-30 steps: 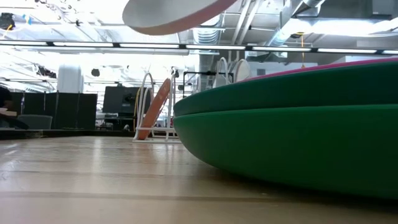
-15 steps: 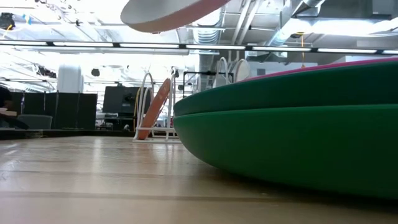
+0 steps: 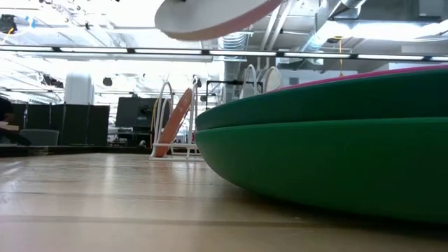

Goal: Sort dishes
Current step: Put the small white plate in the dish rack

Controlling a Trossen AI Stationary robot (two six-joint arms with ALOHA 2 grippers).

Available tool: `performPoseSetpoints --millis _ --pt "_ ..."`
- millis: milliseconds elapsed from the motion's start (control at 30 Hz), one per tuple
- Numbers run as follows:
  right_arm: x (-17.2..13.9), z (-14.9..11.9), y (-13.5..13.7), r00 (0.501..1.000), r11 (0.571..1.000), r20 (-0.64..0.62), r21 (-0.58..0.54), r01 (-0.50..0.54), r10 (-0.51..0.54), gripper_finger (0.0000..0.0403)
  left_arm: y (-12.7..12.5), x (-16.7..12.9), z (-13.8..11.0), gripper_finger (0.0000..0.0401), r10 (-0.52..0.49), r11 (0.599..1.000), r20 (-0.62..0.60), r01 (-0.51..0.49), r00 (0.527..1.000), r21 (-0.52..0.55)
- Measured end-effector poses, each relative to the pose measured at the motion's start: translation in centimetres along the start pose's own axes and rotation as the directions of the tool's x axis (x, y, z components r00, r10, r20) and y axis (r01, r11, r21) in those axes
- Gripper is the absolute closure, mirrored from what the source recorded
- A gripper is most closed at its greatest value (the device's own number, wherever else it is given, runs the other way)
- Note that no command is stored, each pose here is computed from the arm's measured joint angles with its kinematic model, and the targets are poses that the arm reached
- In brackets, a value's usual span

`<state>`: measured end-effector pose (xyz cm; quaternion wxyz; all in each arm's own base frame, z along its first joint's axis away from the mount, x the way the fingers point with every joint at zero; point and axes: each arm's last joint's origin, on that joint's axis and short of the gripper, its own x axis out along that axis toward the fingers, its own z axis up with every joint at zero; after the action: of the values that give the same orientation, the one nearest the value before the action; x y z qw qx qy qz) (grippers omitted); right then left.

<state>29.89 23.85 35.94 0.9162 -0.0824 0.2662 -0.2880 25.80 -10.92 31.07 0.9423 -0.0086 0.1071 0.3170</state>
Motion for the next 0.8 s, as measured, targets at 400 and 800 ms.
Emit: performPoseSetpoints --millis 400,800 --pt "1.8 -0.3 -0.6 0.991 0.991 0.023 -0.036 0.132 -0.131 0.0149 -0.4 -0.5 0.3 0.0401 -0.024 0.999 0.020 0.023 1.000 0.026" --pt "2.5 -0.2 -1.2 0.989 0.989 -0.022 -0.042 0.143 -0.144 0.0207 -0.6 -0.9 0.3 0.0401 -0.040 0.996 0.025 0.038 0.999 0.081"
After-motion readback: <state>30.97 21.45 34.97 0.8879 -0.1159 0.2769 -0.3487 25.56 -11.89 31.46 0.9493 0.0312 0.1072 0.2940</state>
